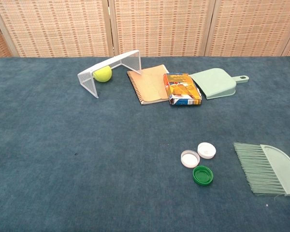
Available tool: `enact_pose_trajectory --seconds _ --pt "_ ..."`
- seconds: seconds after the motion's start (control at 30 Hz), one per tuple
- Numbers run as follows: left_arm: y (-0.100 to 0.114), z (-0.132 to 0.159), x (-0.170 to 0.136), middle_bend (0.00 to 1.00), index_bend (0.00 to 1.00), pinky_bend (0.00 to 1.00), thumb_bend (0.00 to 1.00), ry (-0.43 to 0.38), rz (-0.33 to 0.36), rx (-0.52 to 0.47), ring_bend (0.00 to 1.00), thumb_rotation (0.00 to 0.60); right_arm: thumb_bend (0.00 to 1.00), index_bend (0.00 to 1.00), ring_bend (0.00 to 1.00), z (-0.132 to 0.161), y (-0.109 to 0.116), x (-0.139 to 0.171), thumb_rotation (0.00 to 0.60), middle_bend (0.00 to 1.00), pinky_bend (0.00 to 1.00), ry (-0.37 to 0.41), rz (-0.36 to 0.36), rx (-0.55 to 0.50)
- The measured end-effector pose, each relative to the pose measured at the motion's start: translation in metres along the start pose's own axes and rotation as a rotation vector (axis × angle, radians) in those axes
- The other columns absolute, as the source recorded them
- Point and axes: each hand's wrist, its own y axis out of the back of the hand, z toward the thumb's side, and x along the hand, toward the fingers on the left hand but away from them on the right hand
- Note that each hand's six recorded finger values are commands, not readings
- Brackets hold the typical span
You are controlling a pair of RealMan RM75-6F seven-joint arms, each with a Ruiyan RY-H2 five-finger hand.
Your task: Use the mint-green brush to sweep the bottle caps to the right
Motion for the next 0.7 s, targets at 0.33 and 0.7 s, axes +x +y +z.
enact_pose_trajectory --seconds 0.33,0.7 --pt "0.000 0.000 0.000 0.00 0.00 0.07 0.45 -0.002 0.000 0.000 0.00 0.600 0.39 0.75 0.29 0.002 0.001 0.000 0.600 0.60 0.00 -0.005 -0.018 -0.007" --pt "0.000 0.000 -0.001 0.00 0.00 0.07 0.45 0.000 0.001 -0.001 0.00 0.600 0.54 0.94 0.49 -0.006 0.012 0.002 0.600 0.83 0.00 0.023 -0.070 0.037"
